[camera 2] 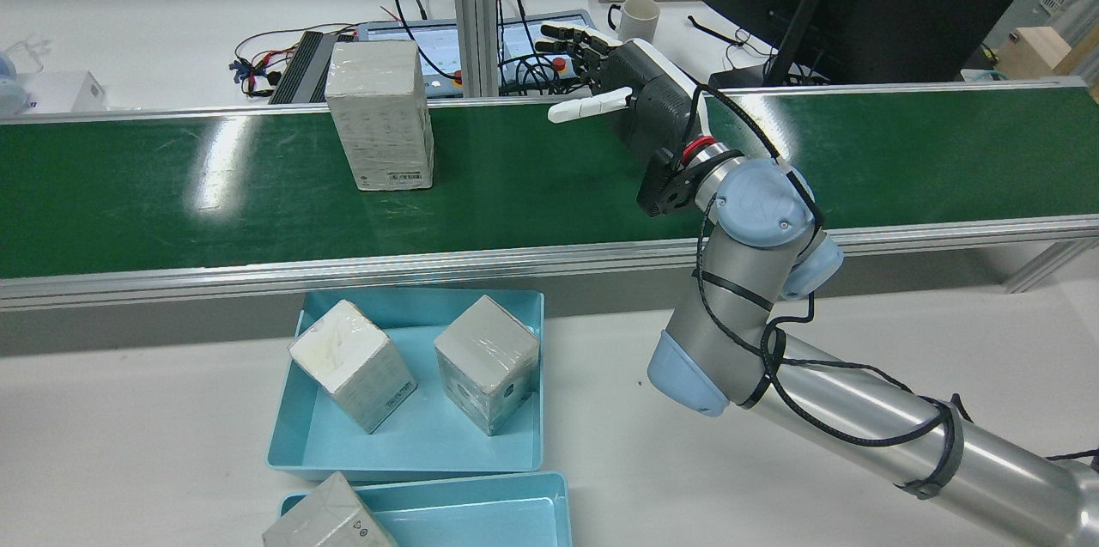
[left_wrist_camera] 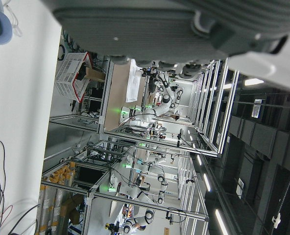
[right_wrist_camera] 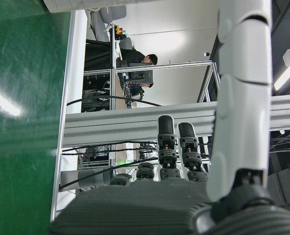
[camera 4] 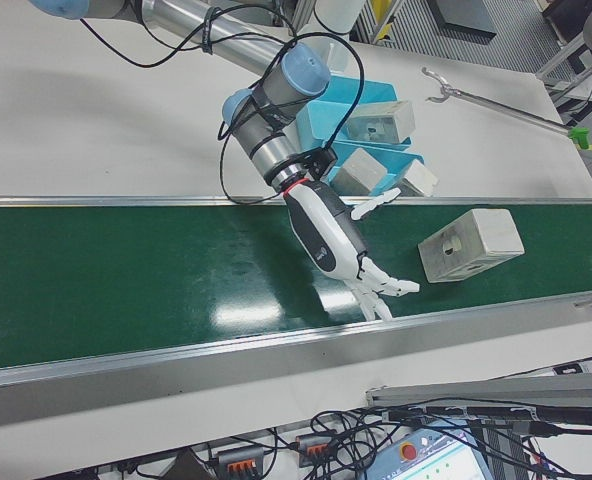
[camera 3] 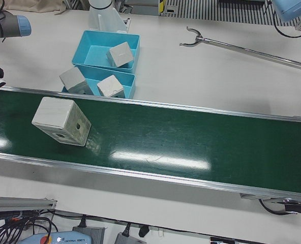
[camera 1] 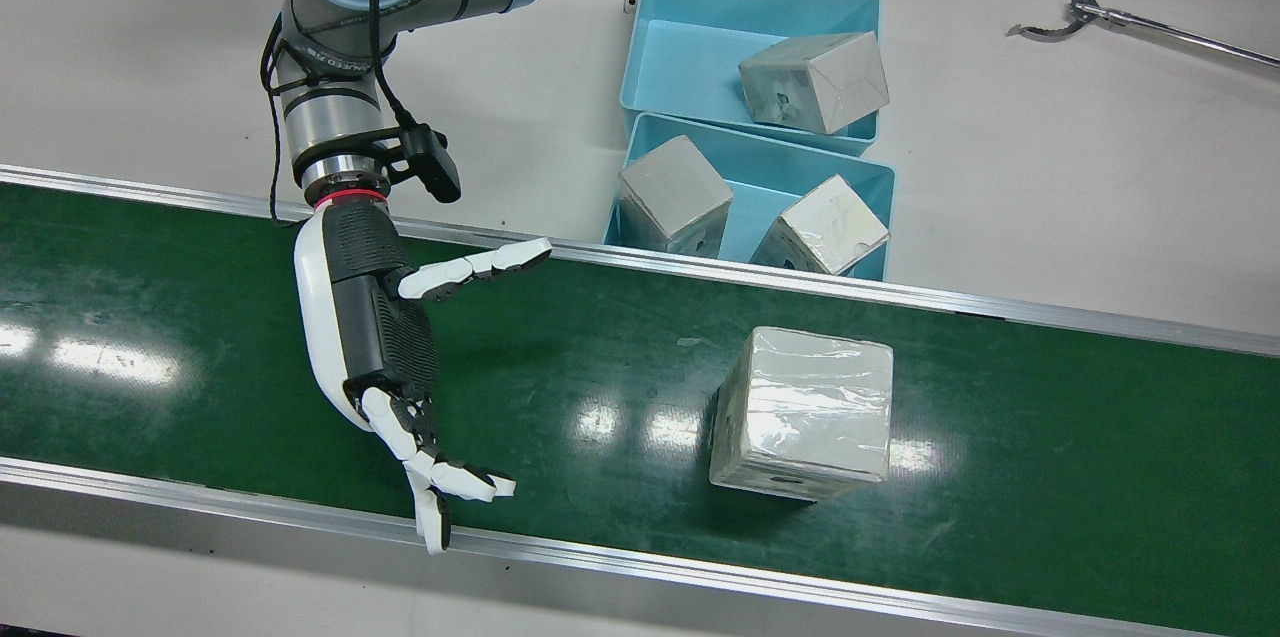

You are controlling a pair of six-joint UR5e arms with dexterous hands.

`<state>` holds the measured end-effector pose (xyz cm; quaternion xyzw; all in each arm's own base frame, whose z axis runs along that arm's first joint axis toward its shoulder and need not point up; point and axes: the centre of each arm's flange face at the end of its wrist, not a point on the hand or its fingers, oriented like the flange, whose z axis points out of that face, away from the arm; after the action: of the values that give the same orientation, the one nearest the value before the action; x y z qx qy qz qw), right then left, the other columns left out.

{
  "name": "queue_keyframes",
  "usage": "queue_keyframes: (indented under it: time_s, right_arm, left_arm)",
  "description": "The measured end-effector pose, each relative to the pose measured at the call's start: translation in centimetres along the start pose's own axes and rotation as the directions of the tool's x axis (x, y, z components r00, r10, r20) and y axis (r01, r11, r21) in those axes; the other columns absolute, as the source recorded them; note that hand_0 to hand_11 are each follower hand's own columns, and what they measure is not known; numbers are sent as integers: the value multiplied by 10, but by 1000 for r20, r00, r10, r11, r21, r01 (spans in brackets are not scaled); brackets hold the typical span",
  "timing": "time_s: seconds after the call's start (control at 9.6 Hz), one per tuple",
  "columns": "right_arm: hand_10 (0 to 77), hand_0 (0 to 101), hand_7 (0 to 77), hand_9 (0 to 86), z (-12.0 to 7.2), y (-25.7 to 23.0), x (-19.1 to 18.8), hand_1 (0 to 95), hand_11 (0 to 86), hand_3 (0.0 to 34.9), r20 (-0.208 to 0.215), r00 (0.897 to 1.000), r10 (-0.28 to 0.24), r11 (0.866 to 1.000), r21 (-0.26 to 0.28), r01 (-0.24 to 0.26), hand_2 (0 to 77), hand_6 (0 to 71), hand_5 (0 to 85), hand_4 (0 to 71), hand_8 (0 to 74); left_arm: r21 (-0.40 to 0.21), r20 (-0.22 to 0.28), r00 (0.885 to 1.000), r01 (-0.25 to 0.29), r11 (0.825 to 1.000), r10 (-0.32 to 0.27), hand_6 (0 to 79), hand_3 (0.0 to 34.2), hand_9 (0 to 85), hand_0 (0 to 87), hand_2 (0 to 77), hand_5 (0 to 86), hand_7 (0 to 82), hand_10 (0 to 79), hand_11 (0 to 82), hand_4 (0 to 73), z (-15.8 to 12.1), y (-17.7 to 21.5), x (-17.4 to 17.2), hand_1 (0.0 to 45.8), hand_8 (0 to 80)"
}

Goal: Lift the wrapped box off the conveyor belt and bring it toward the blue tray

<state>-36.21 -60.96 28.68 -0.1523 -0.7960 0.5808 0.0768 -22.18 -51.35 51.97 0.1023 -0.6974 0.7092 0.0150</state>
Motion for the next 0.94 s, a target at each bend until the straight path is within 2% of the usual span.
queue_keyframes:
  time_s: [0.31, 0.42, 0.52, 0.94]
  right_arm:
    - [0, 485, 251, 44, -3, -4, 11, 131, 11, 1, -15, 1000, -2, 1000, 9, 2, 60, 93, 185, 147, 33]
    - [0, 484, 251, 44, -4, -6, 17, 131, 11, 1, -23, 1000, -1, 1000, 12, 2, 60, 93, 164, 125, 33]
    - [0, 476, 235, 44, -5, -7, 21, 104, 11, 0, -28, 1000, -1, 1000, 14, 2, 22, 87, 164, 125, 33]
    - [0, 475, 185, 27, -5, -5, 25, 98, 11, 1, -34, 999, 0, 1000, 13, 0, 16, 54, 147, 76, 16]
  left_arm:
    - [0, 0, 1000, 0, 1000, 0, 5, 0, 5, 0, 11, 11, 5, 5, 5, 0, 0, 0, 0, 0, 11]
    - [0, 0, 1000, 0, 1000, 0, 5, 0, 5, 0, 11, 11, 5, 5, 5, 0, 0, 0, 0, 0, 11]
    - [0, 0, 1000, 0, 1000, 0, 5, 0, 5, 0, 11, 11, 5, 5, 5, 0, 0, 0, 0, 0, 11]
    - [0, 0, 1000, 0, 1000, 0, 5, 0, 5, 0, 11, 11, 5, 5, 5, 0, 0, 0, 0, 0, 11]
